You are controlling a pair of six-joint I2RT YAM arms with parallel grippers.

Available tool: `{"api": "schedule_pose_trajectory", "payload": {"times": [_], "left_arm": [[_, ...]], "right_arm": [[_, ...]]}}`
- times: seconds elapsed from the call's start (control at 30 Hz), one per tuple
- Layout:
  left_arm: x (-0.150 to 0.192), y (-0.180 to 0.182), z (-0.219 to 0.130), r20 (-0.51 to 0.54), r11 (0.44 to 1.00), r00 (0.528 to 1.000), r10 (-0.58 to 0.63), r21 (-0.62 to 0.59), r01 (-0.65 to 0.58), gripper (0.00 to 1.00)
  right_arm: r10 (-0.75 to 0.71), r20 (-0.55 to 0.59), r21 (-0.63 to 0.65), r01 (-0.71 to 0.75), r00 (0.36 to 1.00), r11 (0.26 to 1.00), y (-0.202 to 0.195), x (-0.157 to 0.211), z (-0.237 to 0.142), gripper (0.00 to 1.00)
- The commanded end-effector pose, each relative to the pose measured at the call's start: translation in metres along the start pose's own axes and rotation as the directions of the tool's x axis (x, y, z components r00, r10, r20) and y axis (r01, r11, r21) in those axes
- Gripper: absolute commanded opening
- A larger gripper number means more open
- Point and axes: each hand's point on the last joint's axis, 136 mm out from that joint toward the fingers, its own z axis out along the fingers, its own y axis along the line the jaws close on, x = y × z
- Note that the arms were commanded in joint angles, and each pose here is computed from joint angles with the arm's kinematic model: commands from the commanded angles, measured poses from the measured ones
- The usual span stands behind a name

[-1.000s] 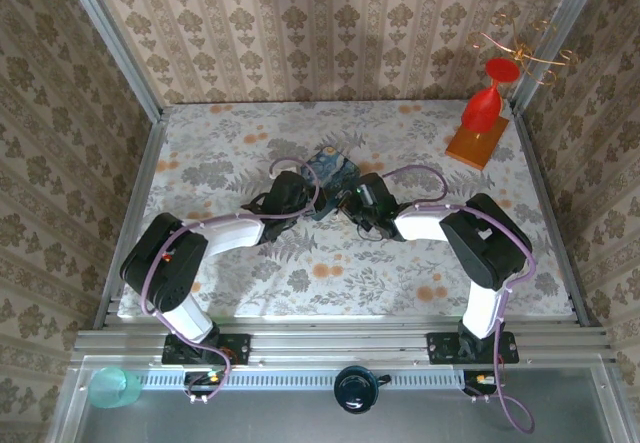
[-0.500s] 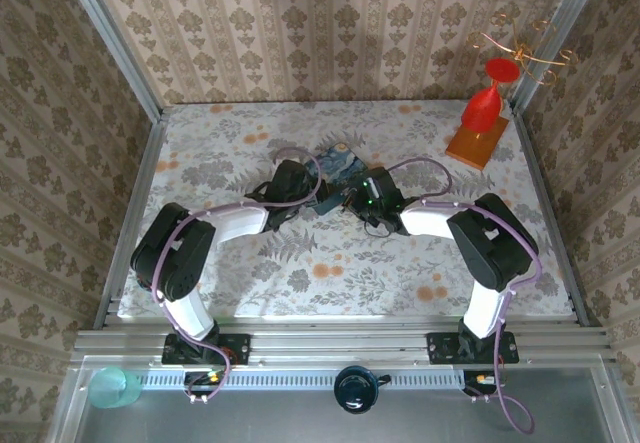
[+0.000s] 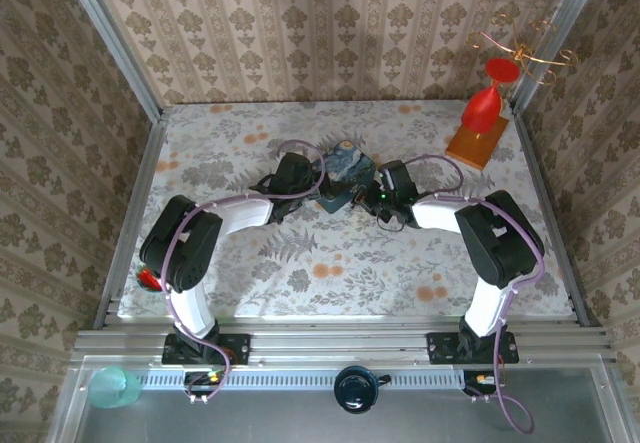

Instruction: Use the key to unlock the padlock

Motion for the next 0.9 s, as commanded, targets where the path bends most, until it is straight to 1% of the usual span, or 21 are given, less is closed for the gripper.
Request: {"api": "schedule_pose_trajectory", "payload": {"times": [0.0,0.07,0.17,0.23,0.3,0.4,0.47,0.53,0.6,0.8,0.87], "left_arm": [[0.045,0.059,0.011,-0.144,0.977,0.989,0.023,-0.208,-0.053,0.67],[0.044,0.059,0.013,-0.145,0.976,0.989,0.023,-0.209,-0.053,0.67],[0.045,0.06,0.015,-0.152,0.975,0.988,0.027,-0.212,-0.06,0.67],[0.045,0.061,0.017,-0.156,0.974,0.987,0.031,-0.219,-0.065,0.67],[0.045,0.063,0.017,-0.159,0.971,0.987,0.036,-0.227,-0.072,0.67],[0.047,0.064,0.018,-0.162,0.969,0.986,0.041,-0.234,-0.079,0.67],[0.047,0.065,0.018,-0.165,0.968,0.985,0.043,-0.236,-0.081,0.67],[0.049,0.063,0.019,-0.166,0.969,0.985,0.043,-0.233,-0.081,0.67],[0.05,0.061,0.02,-0.168,0.969,0.985,0.049,-0.233,-0.088,0.67],[0.05,0.058,0.02,-0.168,0.967,0.984,0.065,-0.233,-0.104,0.67],[0.049,0.057,0.02,-0.164,0.968,0.984,0.065,-0.231,-0.102,0.67]], "right_arm": [[0.066,-0.014,0.003,-0.066,0.998,0.998,-0.005,-0.002,-0.007,0.0],[0.059,-0.018,0.051,-0.058,0.998,0.997,-0.015,-0.004,-0.006,0.0],[0.091,-0.068,0.079,-0.086,0.994,0.993,-0.028,0.001,0.001,0.0],[0.027,-0.075,0.181,-0.013,0.997,0.983,-0.041,0.001,-0.002,0.0],[-0.063,-0.068,0.293,0.08,0.996,0.953,-0.052,-0.002,-0.008,0.0],[-0.134,-0.068,0.39,0.15,0.989,0.908,-0.062,-0.008,-0.014,0.0],[-0.135,-0.064,0.4,0.149,0.989,0.904,-0.063,-0.011,-0.013,0.0],[-0.101,-0.08,0.357,0.123,0.992,0.926,-0.058,-0.008,-0.007,0.0],[-0.104,-0.107,0.347,0.135,0.989,0.928,-0.053,-0.008,-0.003,0.0],[-0.204,-0.178,0.464,0.265,0.963,0.845,-0.061,-0.017,-0.01,0.01],[-0.201,-0.19,0.475,0.269,0.961,0.838,-0.065,-0.016,-0.01,0.01]]}}
